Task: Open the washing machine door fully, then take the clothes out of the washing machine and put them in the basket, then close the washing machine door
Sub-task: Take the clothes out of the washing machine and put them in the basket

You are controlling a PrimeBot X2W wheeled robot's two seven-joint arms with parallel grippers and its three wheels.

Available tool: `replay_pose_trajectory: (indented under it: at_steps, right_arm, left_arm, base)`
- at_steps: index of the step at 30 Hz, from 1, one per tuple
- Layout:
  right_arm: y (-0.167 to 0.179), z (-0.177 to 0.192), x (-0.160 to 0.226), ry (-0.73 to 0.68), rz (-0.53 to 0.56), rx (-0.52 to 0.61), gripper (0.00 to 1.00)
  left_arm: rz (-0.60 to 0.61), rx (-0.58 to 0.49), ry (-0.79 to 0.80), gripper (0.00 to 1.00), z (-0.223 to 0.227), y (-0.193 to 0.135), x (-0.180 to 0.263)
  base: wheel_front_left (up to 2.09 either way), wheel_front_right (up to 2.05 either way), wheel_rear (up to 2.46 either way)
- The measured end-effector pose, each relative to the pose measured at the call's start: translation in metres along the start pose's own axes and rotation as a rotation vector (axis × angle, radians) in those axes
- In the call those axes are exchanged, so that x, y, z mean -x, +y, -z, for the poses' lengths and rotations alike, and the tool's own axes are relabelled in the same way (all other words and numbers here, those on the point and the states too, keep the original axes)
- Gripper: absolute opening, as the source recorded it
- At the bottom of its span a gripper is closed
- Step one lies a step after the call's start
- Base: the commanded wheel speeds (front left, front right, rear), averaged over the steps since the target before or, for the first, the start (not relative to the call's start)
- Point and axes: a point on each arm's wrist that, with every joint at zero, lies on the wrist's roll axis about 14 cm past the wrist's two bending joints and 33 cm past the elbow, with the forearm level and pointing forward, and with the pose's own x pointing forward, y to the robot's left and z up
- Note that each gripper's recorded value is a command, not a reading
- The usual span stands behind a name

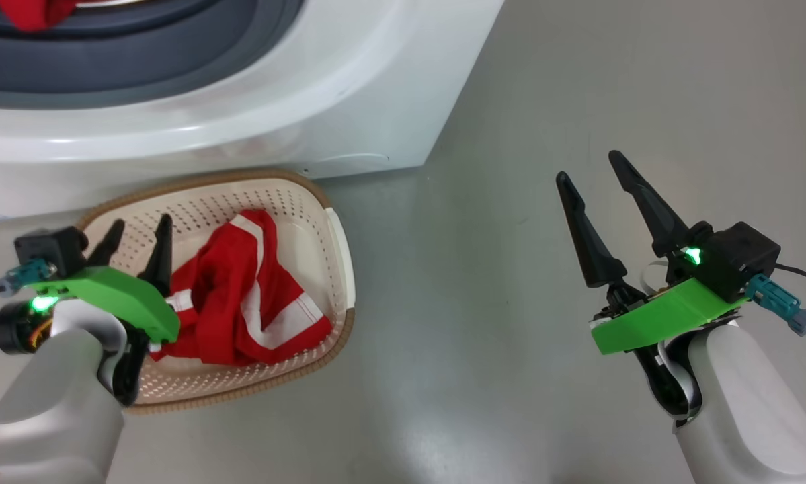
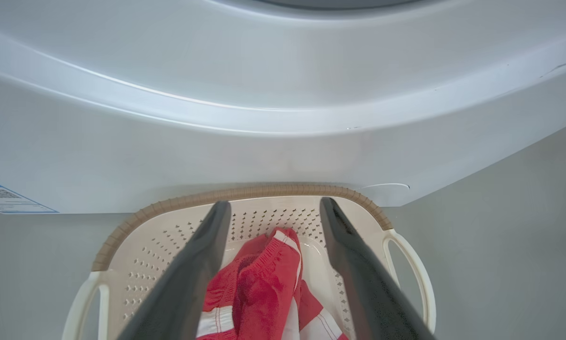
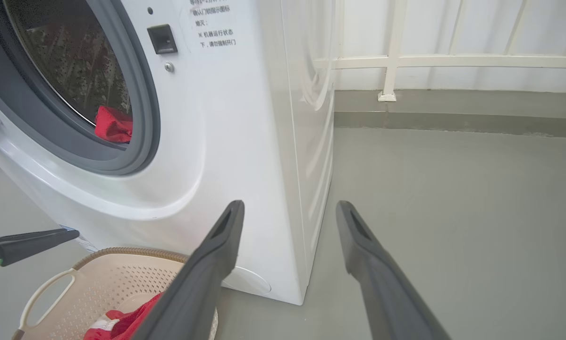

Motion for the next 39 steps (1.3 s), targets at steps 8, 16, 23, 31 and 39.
replay_pose_trajectory:
  at_steps: [8, 16, 23, 31, 39]
  right_arm:
    - [0.003, -0.012, 0.010, -0.014, -0.011, 0.013, 1.00]
    - [0.008, -0.025, 0.024, -0.032, -0.023, 0.017, 1.00]
    - [0.012, -0.033, 0.040, -0.044, -0.027, 0.004, 1.00]
    - [0.011, -0.043, 0.066, -0.057, -0.016, -0.004, 1.00]
    - [0.006, -0.048, 0.086, -0.066, 0.006, -0.003, 1.00]
  left_arm:
    - [-0.021, 0.003, -0.143, 1.00, -0.041, 0.002, 0.023]
    - [-0.045, -0.004, -0.291, 1.00, -0.076, -0.001, 0.057]
    - [-0.058, -0.028, -0.395, 1.00, -0.095, -0.007, 0.093]
    - [-0.088, -0.041, -0.495, 1.00, -0.107, -0.005, 0.138]
    - [-0.120, -0.047, -0.557, 1.00, -0.106, -0.002, 0.174]
  base:
    - [0.00, 0.00, 0.00]
    - [0.00, 0.00, 0.00]
    - [0.00, 0.00, 0.00]
    - [0.00, 0.00, 0.00]
    - [0.00, 0.00, 0.00]
